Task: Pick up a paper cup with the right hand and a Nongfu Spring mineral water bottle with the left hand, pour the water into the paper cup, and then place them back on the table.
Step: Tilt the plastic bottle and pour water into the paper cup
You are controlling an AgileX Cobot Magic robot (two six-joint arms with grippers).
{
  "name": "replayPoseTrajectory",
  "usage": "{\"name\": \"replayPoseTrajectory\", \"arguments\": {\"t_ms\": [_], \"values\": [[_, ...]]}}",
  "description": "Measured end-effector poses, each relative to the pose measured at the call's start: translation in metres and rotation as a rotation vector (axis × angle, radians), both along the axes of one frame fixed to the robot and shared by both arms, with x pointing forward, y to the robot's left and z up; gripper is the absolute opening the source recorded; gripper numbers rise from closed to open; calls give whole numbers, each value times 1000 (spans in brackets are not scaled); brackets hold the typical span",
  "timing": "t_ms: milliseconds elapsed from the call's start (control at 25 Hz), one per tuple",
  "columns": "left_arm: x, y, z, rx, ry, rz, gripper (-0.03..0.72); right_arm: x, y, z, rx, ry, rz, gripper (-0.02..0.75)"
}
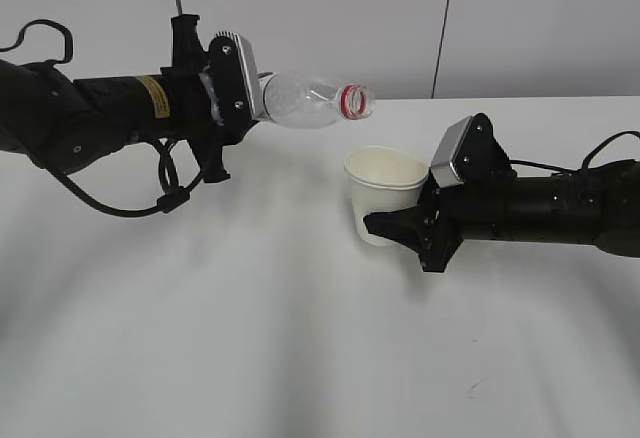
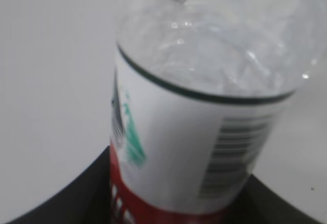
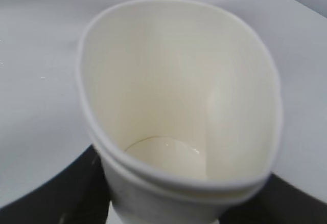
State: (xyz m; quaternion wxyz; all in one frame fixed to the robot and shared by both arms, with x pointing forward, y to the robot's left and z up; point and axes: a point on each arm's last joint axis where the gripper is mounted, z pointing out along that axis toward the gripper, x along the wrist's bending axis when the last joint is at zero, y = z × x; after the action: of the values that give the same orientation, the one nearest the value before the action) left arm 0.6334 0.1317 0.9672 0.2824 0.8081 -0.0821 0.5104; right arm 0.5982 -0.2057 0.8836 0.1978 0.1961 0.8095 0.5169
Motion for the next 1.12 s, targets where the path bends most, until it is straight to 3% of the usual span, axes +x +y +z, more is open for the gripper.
{"name": "replayPoseTrajectory", "arguments": {"t_ms": [400,1120], "values": [[-2,-6,1,20,-25,-7,340,-1,1,0,4,0,15,396],[-2,-10,3,144,-136,-23,327,-3,3,2,27,-5,39,396]]}}
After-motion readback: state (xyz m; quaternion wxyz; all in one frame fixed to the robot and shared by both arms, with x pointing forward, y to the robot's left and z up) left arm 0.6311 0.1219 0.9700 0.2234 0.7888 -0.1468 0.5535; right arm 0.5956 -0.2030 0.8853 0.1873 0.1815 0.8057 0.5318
